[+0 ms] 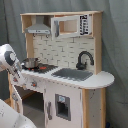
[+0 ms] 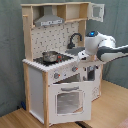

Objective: Play with the kitchen

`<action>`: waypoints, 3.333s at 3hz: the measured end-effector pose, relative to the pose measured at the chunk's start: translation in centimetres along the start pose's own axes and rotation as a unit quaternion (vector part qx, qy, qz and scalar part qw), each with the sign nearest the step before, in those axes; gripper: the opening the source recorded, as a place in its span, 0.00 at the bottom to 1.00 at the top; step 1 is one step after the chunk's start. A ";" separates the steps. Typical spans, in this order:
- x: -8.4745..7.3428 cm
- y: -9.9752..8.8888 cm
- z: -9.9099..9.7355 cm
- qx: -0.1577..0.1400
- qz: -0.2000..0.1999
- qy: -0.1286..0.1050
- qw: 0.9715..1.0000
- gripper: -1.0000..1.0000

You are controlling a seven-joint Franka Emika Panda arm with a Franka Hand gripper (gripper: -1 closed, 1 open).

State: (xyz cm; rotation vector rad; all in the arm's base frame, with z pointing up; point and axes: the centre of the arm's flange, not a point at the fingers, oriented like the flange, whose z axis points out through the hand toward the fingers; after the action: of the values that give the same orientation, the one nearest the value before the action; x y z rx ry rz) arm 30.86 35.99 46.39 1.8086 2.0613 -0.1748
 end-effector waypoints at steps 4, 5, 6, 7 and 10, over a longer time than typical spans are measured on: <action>0.1 3.7 7.1 0.050 -0.080 0.000 0.995 0.00; 0.8 4.4 8.8 0.046 -0.080 -0.002 0.996 0.00; 1.7 4.9 10.2 0.038 -0.074 0.001 0.997 0.00; 2.6 5.3 11.6 0.031 -0.065 0.004 0.997 0.00; 8.0 4.1 12.2 -0.015 0.007 0.047 0.999 0.00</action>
State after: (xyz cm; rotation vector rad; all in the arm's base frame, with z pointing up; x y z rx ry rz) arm 36.67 39.84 32.96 1.8450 2.1023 -0.0554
